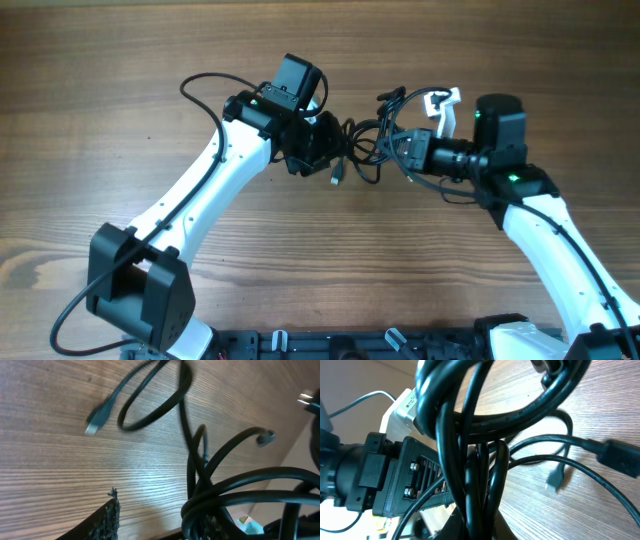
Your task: Untangle cables
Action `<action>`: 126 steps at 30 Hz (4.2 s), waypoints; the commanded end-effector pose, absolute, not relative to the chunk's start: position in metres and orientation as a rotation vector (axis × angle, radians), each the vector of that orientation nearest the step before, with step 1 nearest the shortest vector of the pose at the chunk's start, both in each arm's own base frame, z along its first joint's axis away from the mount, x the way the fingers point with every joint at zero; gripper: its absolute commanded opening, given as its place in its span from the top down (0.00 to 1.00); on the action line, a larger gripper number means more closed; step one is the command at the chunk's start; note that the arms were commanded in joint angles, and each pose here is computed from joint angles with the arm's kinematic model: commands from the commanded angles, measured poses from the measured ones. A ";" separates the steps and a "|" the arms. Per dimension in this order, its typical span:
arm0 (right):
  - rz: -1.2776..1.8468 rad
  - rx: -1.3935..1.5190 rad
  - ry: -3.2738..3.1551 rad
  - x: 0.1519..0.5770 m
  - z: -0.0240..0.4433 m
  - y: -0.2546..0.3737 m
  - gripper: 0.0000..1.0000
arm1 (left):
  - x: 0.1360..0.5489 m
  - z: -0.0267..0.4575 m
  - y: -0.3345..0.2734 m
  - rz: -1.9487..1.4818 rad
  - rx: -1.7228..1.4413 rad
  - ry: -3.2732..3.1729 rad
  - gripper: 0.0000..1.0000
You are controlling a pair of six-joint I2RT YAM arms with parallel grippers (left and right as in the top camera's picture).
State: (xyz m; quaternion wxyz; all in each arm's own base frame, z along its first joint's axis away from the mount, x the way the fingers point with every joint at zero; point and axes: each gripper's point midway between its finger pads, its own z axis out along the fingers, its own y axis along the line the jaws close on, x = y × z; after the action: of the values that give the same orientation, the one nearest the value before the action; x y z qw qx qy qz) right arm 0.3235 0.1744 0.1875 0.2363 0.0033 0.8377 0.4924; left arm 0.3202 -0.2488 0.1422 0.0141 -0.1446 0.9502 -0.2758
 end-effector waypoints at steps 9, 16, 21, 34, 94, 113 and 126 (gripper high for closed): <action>1.637 -0.060 2.046 0.321 0.241 0.115 0.96 | 0.344 0.142 -0.233 -0.753 0.163 2.809 0.43; 1.784 -0.164 1.991 0.310 0.252 0.120 0.96 | 0.358 0.151 -0.250 -0.850 0.237 2.707 0.44; 1.832 -0.232 1.952 0.307 0.268 0.121 0.96 | 0.365 0.177 -0.277 -1.065 0.329 2.568 0.45; 1.860 -0.285 1.935 0.304 0.281 0.122 0.96 | 0.366 0.180 -0.301 -1.233 0.419 2.495 0.48; 1.678 -0.274 2.183 0.303 0.217 0.186 0.95 | 0.394 0.107 -0.191 -1.086 -0.187 2.813 0.96; 1.083 0.217 2.649 0.353 0.068 0.116 0.55 | 0.377 0.091 -0.166 -0.943 -0.195 2.924 0.96; 0.879 -0.184 2.596 0.363 0.182 0.142 0.38 | 0.390 0.083 -0.141 -0.807 -0.375 2.916 0.96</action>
State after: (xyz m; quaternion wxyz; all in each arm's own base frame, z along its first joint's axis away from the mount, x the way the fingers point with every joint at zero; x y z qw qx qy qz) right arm 0.3732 0.1043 0.1575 0.1812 0.0123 0.9408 0.2863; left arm 0.3831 -0.1580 0.0901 0.0417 -0.0813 0.9529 -0.2892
